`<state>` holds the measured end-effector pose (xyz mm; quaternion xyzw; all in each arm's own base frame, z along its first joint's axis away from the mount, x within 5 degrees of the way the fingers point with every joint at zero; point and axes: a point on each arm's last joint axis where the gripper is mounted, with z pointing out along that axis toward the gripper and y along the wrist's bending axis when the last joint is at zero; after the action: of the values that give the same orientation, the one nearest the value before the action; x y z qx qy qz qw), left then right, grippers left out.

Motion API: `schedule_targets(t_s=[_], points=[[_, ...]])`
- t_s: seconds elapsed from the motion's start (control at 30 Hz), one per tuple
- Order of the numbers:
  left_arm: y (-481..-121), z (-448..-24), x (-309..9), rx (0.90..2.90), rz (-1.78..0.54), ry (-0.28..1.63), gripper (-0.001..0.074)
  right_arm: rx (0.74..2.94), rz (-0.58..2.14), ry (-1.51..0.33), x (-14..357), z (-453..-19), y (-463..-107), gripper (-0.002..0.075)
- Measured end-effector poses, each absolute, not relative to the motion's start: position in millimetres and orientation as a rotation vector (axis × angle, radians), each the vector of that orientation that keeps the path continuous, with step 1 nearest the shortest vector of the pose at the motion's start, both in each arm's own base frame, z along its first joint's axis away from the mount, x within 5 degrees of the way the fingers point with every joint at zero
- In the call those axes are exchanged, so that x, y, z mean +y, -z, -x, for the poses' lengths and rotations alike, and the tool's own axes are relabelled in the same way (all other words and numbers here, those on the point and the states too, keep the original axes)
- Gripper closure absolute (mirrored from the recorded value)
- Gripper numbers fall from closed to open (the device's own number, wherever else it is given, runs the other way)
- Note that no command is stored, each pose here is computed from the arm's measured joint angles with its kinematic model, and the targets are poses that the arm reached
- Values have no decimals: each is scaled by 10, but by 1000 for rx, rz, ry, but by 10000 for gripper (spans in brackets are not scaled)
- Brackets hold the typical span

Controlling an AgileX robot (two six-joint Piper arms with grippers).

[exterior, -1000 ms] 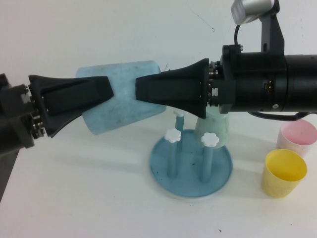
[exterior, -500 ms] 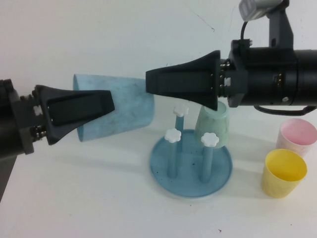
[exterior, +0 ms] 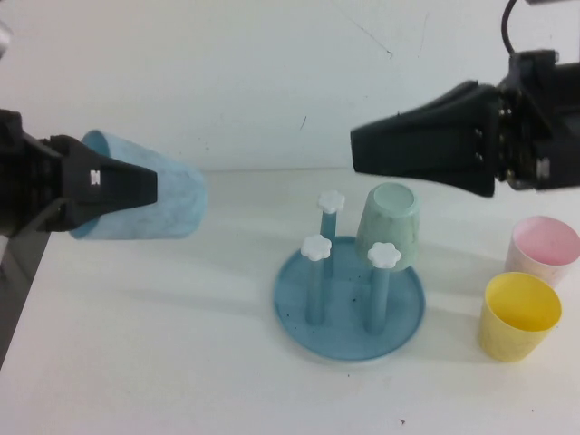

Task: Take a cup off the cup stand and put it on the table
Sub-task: Place the cup on the table

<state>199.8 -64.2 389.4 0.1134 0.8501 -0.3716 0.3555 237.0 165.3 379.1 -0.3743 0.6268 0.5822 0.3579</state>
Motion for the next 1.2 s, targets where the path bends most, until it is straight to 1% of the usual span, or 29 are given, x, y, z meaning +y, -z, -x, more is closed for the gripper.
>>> schedule_targets(t_s=[0.07,0.17,0.27,0.33,0.4,0.6,0.73,0.83,1.03,1.2], points=[[-3839,-2101,-616,2241,-298,911,729,1672,1054,-1410,1612,-2268,-3796,708],[-3701,-2249,-629,2307,-314,842,729,1836,1151,-1188,1497,-2125,-3770,718],[-3562,-2355,-756,2375,-382,754,729,2026,1200,-889,1303,-1989,-3742,721],[-3450,-2430,-897,2428,-443,679,729,2132,1179,-709,1160,-1897,-3756,722],[-3337,-2524,-1033,2474,-500,583,729,2195,1141,-582,1041,-1798,-3768,722],[-2940,-2792,-1460,2590,-644,363,729,2311,972,-296,698,-1412,-3735,722],[-2634,-3002,-1640,2642,-699,303,729,2334,844,-149,484,-1132,-3655,722],[-2441,-3119,-1712,2666,-698,291,729,2340,768,-86,371,-965,-3571,722],[-2194,-3247,-1758,2695,-692,260,729,2296,606,45,171,-737,-3469,722],[-2101,-3286,-1776,2713,-669,260,720,2272,554,115,83,-659,-3448,722]])
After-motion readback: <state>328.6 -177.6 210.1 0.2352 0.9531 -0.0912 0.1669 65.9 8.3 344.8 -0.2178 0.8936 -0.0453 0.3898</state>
